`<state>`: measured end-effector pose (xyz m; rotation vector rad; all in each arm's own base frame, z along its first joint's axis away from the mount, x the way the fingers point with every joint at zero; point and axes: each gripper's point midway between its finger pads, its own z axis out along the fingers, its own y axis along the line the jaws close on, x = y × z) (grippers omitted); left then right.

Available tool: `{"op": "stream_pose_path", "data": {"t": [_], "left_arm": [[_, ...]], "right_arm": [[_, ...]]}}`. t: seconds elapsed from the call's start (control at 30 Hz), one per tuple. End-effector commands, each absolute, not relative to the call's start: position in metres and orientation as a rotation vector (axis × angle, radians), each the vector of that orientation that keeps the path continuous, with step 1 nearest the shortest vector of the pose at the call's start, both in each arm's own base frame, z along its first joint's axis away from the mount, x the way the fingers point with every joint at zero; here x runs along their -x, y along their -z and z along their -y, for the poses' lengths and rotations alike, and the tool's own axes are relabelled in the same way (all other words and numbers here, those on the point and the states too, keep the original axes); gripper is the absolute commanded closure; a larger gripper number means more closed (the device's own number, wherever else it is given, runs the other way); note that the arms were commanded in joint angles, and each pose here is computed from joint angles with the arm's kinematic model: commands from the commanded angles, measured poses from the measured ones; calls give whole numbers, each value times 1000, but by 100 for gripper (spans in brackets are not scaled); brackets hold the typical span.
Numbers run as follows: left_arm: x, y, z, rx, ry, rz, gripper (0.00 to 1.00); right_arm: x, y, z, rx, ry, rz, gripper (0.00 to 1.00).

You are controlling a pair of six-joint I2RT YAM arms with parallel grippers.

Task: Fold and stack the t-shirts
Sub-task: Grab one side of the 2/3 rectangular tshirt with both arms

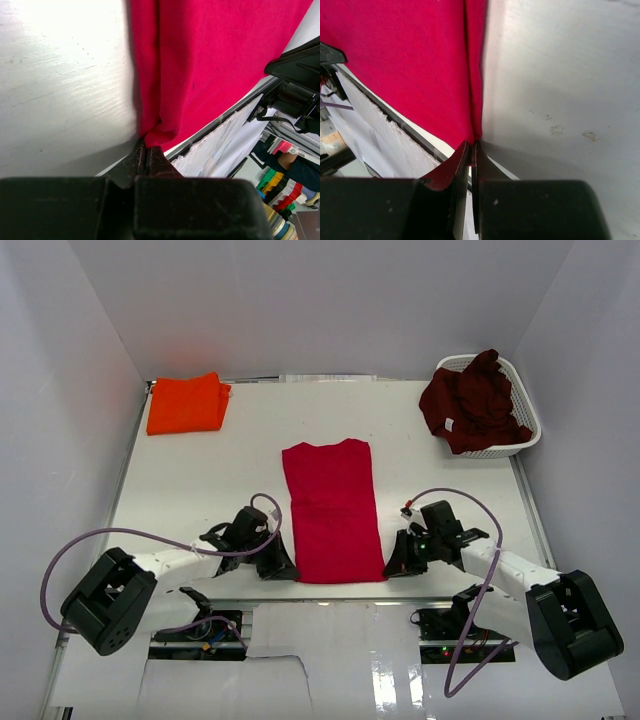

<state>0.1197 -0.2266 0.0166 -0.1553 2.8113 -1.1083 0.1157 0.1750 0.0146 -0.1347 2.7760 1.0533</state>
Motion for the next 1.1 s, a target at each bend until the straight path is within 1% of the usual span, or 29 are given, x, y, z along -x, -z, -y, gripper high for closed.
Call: {"op": "stream_pose_path", "data": {"t": [0.0, 0.2, 0.27, 0.5, 0.73, 1.07], "left_arm": [[-107, 6, 206, 178, 929, -2931, 100], [-124, 6, 214, 141, 890, -2946, 100], [-129, 4, 216, 155, 939, -2947, 100], [-151, -2, 196, 236, 958, -2896, 100], [-152, -12, 197, 231, 1009, -2877, 100], [-159, -50, 205, 223, 1085, -2809, 100]], "right_arm": [[-96, -1, -160, 111, -925, -2893, 92], [-101, -8, -165, 119, -922, -2867, 92], [-104, -9, -167, 118, -930, -2862, 92], [-118, -15, -176, 139, -955, -2834, 92], [-131, -37, -185, 164, -989, -2787, 92], [-137, -62, -190, 197, -1015, -2752, 92]]}}
